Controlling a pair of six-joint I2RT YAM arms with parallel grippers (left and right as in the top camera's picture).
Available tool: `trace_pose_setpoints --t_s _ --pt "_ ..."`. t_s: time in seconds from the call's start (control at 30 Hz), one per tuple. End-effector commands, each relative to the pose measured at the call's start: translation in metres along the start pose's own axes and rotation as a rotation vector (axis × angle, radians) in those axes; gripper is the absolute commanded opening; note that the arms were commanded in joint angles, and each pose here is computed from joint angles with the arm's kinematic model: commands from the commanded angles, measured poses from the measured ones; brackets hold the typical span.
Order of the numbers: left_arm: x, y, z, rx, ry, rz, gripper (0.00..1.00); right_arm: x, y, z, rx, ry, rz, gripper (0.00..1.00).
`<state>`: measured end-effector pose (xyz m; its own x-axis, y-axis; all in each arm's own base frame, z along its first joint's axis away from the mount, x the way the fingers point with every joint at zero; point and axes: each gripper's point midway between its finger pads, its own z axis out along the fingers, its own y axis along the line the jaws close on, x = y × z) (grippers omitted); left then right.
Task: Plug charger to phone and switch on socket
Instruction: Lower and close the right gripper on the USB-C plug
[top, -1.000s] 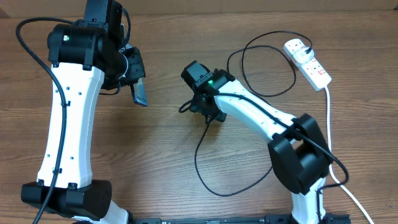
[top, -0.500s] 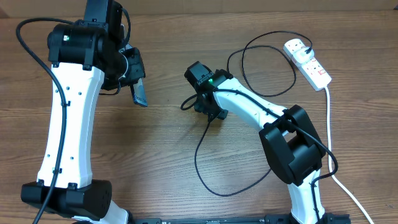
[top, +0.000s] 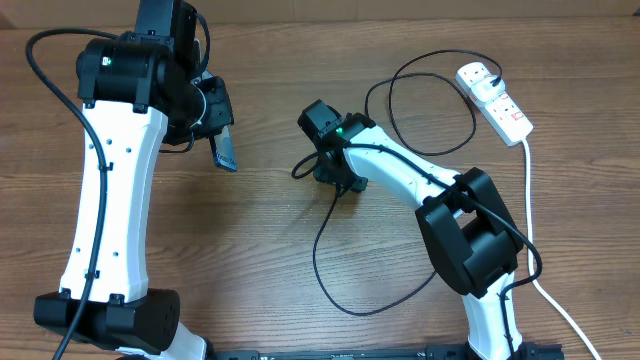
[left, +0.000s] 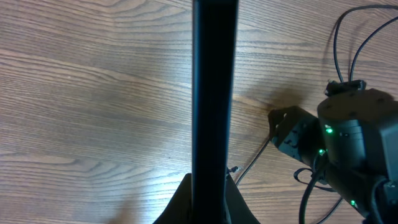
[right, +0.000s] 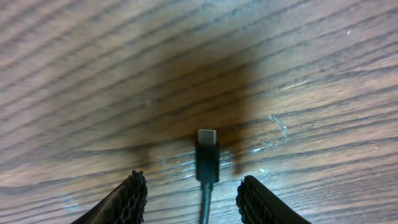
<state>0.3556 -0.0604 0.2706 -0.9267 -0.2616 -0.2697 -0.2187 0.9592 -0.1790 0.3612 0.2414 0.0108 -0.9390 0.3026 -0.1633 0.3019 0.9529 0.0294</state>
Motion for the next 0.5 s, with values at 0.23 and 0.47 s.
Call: trace_pose_setpoints --t_s 0.23,0.47 --pt "0.0012 -0.0049 -0.0022 0.014 -0.005 0.011 0.04 0.0088 -0.0094 0.0184 0.021 0.034 0.0 0.44" --pt "0.0011 -0.0049 -0.0022 0.014 -0.006 0.011 0.04 0.0089 -0.0092 0.0245 0.025 0.034 0.0 0.35"
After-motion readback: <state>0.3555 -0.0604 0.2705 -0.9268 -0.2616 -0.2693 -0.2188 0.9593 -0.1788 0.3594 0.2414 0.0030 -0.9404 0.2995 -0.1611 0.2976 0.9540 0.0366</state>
